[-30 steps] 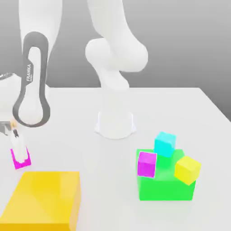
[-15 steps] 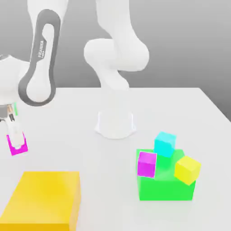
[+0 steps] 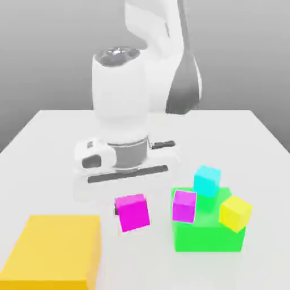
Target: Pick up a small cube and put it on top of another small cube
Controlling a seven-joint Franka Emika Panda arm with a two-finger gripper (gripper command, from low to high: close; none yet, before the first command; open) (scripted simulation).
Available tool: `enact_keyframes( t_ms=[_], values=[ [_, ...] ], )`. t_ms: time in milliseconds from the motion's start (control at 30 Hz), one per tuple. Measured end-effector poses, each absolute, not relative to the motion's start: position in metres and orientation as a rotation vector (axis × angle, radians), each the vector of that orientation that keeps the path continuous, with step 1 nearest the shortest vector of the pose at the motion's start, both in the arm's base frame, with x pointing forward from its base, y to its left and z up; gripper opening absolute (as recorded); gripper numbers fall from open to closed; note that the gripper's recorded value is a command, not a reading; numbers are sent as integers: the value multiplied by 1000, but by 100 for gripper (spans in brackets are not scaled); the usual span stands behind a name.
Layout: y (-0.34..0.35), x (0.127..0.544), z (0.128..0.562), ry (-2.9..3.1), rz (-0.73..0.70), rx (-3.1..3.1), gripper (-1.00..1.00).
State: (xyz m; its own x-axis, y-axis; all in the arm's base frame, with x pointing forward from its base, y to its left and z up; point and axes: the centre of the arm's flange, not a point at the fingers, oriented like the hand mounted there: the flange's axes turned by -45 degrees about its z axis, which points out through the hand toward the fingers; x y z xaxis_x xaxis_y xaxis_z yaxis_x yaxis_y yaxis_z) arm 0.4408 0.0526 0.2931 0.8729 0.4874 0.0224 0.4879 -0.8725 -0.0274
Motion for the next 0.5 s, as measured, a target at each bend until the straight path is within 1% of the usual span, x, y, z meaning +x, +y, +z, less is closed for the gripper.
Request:
enact_keyframes(
  t_ms=[133, 233, 367, 400, 500],
  values=[
    [143, 414, 312, -1284, 1, -2853, -100],
    [190, 388, 322, -1608, 2, -2692, -100],
    [202, 381, 278, -1688, 2, -2647, -100],
    [202, 380, 269, -1691, 2, -2646, 100],
    [202, 380, 269, -1691, 2, -2646, 100]
  ],
)
